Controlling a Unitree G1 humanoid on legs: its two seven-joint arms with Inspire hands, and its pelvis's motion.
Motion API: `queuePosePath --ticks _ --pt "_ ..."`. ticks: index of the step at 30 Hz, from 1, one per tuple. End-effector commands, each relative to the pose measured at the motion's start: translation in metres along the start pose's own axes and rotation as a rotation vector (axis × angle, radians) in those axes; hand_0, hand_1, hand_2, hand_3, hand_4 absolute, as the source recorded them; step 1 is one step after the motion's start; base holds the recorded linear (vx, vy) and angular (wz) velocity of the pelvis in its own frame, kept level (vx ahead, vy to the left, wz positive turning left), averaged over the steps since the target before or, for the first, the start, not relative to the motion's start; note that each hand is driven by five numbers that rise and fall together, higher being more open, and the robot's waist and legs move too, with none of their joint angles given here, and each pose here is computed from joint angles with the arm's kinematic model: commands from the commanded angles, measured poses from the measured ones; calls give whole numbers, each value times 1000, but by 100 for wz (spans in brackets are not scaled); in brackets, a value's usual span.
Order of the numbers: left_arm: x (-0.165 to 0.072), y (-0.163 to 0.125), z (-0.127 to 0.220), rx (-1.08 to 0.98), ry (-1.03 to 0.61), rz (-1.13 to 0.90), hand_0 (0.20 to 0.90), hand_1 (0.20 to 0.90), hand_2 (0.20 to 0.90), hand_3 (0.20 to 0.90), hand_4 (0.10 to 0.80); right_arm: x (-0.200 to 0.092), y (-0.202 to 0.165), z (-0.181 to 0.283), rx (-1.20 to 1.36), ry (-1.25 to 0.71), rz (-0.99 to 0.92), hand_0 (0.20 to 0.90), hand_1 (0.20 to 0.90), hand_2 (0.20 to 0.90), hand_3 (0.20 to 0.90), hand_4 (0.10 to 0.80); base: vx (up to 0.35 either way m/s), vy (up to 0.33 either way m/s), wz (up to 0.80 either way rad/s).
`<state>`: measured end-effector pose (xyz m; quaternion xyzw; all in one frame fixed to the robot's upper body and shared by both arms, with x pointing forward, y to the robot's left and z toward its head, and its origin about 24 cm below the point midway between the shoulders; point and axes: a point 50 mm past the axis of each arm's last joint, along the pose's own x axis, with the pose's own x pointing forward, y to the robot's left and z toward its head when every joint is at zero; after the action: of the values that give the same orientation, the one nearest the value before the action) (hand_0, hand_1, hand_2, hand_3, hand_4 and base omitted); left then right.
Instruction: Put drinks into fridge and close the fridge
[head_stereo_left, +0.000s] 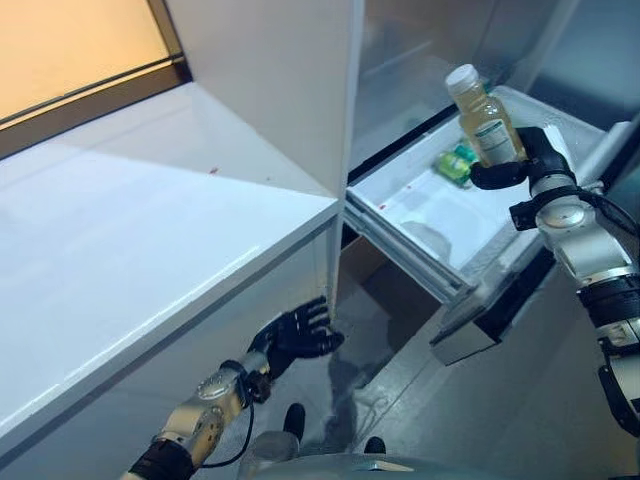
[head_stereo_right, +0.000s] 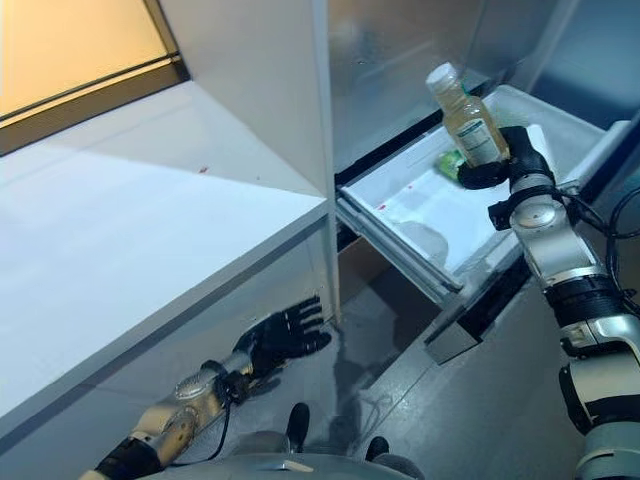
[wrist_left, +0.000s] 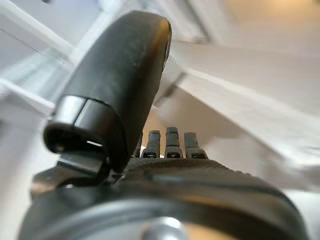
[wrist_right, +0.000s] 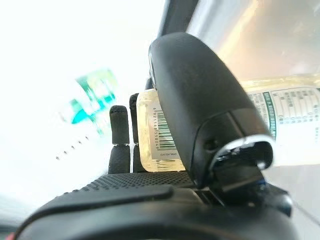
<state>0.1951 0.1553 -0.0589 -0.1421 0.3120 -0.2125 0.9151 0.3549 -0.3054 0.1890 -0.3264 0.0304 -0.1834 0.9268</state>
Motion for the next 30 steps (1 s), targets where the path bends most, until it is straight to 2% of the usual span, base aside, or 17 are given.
queuePosePath --ticks 1,4,10,20,30 --pt "-6 8 15 93 -47 -53 900 900 900 900 800 1 -96 108 75 -363 -313 300 300 300 200 100 -85 -53 23" --pt "-13 30 11 111 -23 36 900 900 900 900 800 11 -106 92 11 -222 -330 300 300 300 200 100 -72 -74 21" --pt "-20 55 -3 107 -3 157 900 900 900 900 800 20 -107 60 -34 -33 -313 300 300 300 200 100 -2 -44 7" --pt "-27 76 -3 94 -5 265 900 900 900 900 800 18 -124 19 -211 216 -327 300 300 300 200 100 -40 -14 -4" --pt "-32 90 -8 71 39 345 900 900 900 900 800 16 -123 -1 -347 355 -209 300 300 300 200 100 -13 -24 -5"
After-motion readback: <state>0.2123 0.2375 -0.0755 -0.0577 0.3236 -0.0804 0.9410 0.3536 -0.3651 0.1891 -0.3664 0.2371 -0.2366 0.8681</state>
